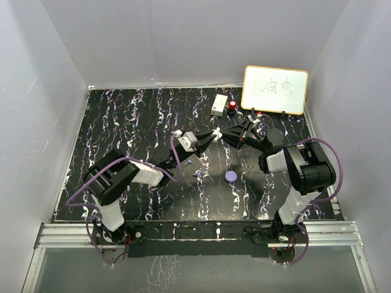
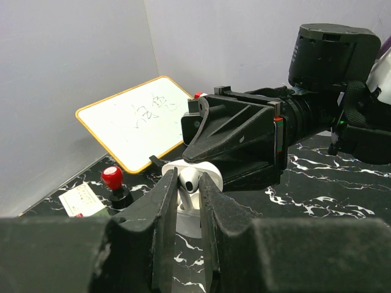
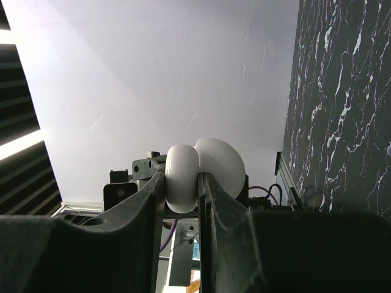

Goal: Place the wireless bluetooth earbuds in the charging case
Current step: Place the earbud in the charging case.

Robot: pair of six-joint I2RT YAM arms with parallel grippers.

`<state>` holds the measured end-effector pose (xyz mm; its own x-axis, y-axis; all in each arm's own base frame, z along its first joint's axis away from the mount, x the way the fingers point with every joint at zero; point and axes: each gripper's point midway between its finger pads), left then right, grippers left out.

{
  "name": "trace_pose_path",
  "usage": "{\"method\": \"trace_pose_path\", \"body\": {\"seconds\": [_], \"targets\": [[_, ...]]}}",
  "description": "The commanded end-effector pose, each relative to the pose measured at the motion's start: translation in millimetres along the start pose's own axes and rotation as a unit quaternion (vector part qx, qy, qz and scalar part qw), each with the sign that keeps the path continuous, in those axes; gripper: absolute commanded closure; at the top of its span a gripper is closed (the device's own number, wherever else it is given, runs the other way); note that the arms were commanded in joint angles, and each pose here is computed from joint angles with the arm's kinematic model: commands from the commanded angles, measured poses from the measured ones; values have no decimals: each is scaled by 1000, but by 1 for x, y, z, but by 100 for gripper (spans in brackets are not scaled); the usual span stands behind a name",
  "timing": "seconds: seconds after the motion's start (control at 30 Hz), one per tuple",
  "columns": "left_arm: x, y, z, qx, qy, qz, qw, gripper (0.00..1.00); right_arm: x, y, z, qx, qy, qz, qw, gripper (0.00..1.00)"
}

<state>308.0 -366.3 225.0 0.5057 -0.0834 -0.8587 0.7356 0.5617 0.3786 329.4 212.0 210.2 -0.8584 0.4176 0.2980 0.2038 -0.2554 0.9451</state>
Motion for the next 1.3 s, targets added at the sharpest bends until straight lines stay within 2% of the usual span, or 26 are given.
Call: {"method": "trace_pose_path", "body": {"seconds": [0.0,0.57,1.03,1.27], "targets": [[-51,15,3,-28,-88,33,995,100,11,20,0,-32,13,-40,999,100],[-54,24,3,-48,-87,53,994,100,12,20,0,-32,15,-41,999,100],[-49,18,1,-39,-81,40,995,100,12,22,0,-34,16,-42,998,100],[-48,18,0,-40,-80,37,995,89,12,22,0,-34,15,-41,998,100]]}}
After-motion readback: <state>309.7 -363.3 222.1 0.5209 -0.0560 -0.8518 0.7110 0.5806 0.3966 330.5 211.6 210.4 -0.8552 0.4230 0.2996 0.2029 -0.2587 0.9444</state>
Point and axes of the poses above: each gripper's point midway between its finger pads, its own z axis out along the fingers, its own y axis along the line the jaws close on, x = y × z, and after that the axes turned 14 degrees about z, right-handed
